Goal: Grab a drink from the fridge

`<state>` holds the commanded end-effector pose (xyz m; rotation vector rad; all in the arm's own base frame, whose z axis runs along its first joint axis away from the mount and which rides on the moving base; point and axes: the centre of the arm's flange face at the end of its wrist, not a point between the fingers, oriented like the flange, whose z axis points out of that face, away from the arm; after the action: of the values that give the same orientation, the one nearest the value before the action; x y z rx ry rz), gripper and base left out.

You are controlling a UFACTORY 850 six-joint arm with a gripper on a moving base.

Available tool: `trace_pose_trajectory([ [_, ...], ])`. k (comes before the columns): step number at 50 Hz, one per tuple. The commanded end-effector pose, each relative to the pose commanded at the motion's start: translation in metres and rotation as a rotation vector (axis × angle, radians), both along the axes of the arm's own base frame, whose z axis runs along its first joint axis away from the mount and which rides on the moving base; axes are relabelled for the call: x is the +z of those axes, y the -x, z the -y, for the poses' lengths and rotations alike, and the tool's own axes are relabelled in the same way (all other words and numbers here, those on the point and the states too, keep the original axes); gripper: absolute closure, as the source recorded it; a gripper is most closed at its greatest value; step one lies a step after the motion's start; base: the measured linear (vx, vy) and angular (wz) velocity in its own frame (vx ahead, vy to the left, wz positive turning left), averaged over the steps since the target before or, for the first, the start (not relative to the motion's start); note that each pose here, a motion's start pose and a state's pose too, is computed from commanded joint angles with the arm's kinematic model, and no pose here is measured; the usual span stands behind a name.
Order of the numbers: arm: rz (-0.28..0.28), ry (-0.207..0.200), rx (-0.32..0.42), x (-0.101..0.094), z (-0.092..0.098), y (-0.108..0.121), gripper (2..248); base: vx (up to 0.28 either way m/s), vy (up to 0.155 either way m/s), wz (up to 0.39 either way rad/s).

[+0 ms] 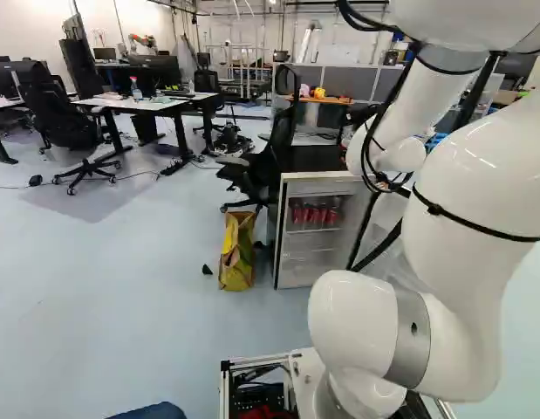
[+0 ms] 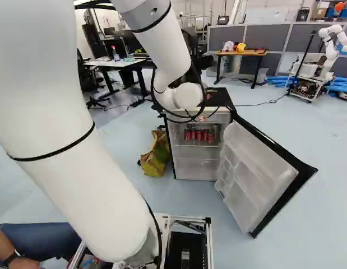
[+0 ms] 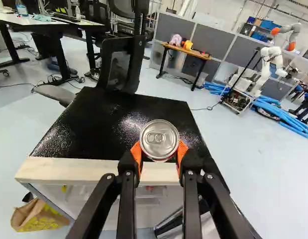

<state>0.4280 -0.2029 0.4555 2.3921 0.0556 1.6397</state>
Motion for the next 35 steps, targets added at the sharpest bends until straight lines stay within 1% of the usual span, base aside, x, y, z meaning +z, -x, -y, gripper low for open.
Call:
trace_pose_trajectory([
  [17, -0.028, -0.018, -0.014, -0.003, 0.002, -0.023, 159, 0.0, 0.0, 0.0],
  [35, -0.027, -0.018, -0.021, 0.011, 0.002, -0.044, 159, 0.0, 0.0, 0.0],
])
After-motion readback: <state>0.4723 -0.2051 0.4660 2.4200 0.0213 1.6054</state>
